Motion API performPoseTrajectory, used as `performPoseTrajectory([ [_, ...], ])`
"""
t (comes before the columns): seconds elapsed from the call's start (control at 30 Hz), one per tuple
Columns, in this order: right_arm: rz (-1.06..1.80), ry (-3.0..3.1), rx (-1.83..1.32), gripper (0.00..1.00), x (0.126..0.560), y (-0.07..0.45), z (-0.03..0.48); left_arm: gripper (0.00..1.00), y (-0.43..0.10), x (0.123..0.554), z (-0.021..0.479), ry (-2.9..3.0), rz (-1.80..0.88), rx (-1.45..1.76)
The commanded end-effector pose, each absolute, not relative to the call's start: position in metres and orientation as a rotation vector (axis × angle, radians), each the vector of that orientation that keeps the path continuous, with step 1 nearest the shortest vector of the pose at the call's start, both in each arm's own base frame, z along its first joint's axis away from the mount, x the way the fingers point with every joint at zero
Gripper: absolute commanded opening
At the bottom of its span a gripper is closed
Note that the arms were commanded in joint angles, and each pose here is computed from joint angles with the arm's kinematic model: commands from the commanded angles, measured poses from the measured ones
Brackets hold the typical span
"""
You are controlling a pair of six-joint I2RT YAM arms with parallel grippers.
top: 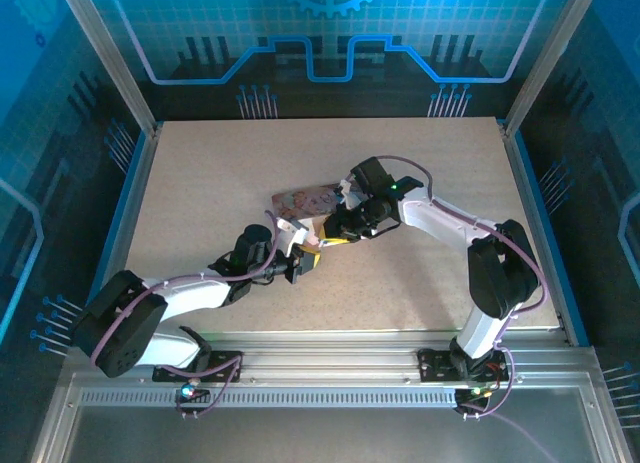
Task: Unlock the padlock with the key
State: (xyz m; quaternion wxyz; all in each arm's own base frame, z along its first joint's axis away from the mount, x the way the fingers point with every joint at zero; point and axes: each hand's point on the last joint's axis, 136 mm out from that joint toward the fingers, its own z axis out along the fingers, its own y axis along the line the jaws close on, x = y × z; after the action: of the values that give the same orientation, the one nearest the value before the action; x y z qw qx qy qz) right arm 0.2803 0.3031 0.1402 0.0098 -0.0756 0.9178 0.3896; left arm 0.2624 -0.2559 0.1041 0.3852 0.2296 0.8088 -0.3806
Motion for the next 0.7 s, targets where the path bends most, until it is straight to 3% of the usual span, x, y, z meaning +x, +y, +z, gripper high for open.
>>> performPoseTrajectory([
  [0.0, 1.271, 2.801, -0.271, 0.03, 0.288, 0.307, 0.158, 0.00, -0.260, 0.263, 0.115, 1.998, -0.985, 0.623],
  [0.67, 1.248, 2.805, -0.271, 0.03, 0.287, 0.303, 0.154, 0.00, -0.256, 0.263, 0.126, 1.978, -0.977, 0.603],
])
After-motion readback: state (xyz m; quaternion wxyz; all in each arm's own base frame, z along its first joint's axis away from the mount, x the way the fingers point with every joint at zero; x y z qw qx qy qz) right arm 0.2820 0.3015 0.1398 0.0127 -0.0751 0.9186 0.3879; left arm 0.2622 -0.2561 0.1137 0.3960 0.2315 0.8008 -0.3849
